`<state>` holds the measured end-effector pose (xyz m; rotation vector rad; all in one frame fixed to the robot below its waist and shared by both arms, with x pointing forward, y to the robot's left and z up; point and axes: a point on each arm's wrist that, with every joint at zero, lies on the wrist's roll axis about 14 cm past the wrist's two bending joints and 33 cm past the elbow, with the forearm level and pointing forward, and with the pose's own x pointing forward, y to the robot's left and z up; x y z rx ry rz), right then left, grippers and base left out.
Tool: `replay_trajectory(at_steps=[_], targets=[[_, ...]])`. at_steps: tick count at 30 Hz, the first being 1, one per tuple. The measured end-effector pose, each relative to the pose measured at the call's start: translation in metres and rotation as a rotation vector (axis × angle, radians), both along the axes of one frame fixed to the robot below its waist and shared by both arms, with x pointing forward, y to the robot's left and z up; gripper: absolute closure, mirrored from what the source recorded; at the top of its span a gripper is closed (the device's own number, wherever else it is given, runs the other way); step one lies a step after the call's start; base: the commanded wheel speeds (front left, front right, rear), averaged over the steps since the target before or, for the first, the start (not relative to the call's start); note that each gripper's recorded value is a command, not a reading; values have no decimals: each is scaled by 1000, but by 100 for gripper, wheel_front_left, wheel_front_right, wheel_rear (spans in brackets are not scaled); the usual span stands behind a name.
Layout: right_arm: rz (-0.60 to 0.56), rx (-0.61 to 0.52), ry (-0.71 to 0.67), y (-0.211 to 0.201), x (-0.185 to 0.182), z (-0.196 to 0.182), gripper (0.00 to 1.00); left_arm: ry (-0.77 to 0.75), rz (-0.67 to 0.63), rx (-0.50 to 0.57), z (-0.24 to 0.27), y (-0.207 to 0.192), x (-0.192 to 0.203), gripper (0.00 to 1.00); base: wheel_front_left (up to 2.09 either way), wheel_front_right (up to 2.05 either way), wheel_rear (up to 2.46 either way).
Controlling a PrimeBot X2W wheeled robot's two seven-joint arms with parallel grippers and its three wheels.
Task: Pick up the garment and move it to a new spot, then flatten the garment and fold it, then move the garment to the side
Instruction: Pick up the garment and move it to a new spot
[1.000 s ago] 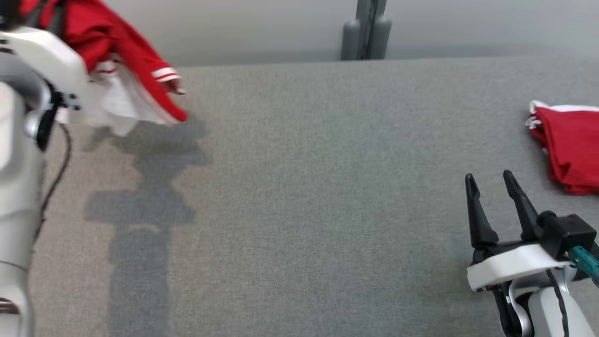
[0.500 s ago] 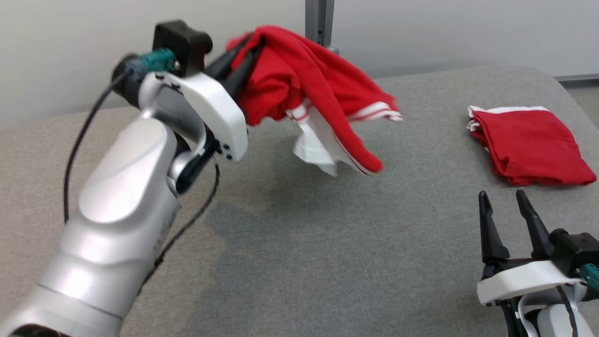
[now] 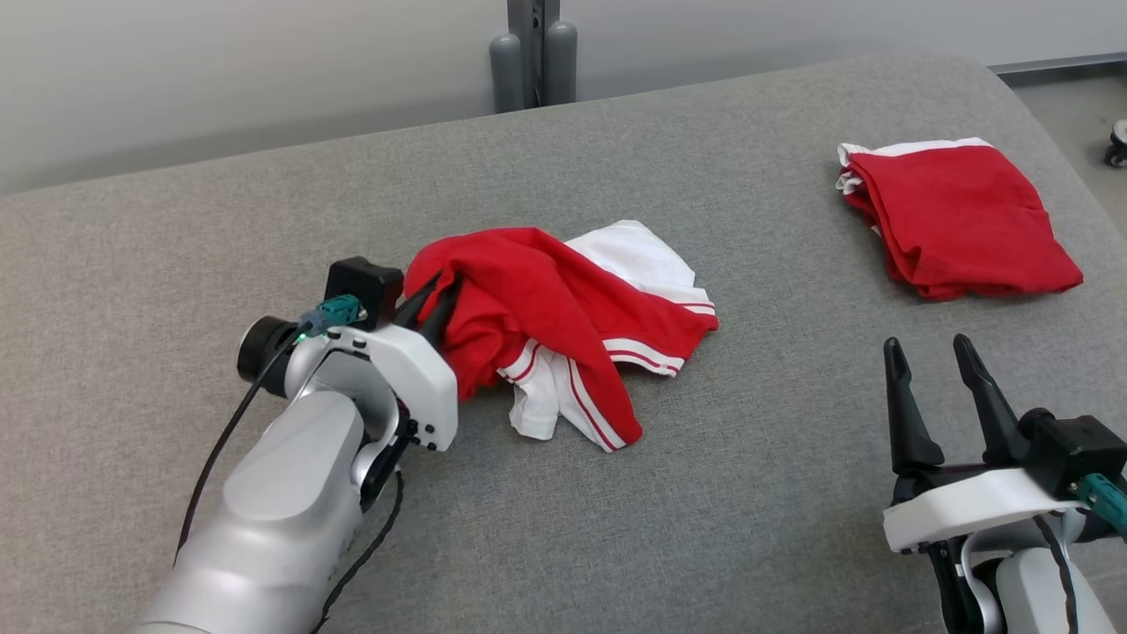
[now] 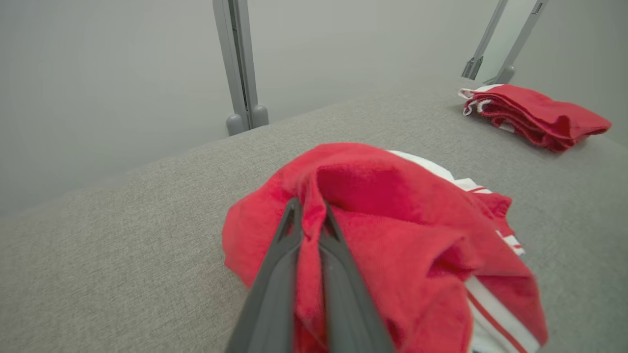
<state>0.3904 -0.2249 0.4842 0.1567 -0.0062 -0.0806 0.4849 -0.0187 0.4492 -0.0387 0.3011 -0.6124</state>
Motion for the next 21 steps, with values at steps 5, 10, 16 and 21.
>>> replay_trajectory(at_steps=[5,10,16,21], targets=[[-3,-1,2,-1,-1,-2,0,0,39,36,-11,20,-1,71,0,0,0],[16,0,-12,6,2,3,0,-24,74,41,-8,35,-3,0,0,0,0],[47,4,-25,17,5,6,0,-40,138,4,-2,55,-11,0,0,0,0],[74,2,-40,27,5,10,0,-96,243,-96,23,78,-16,0,0,0,0]])
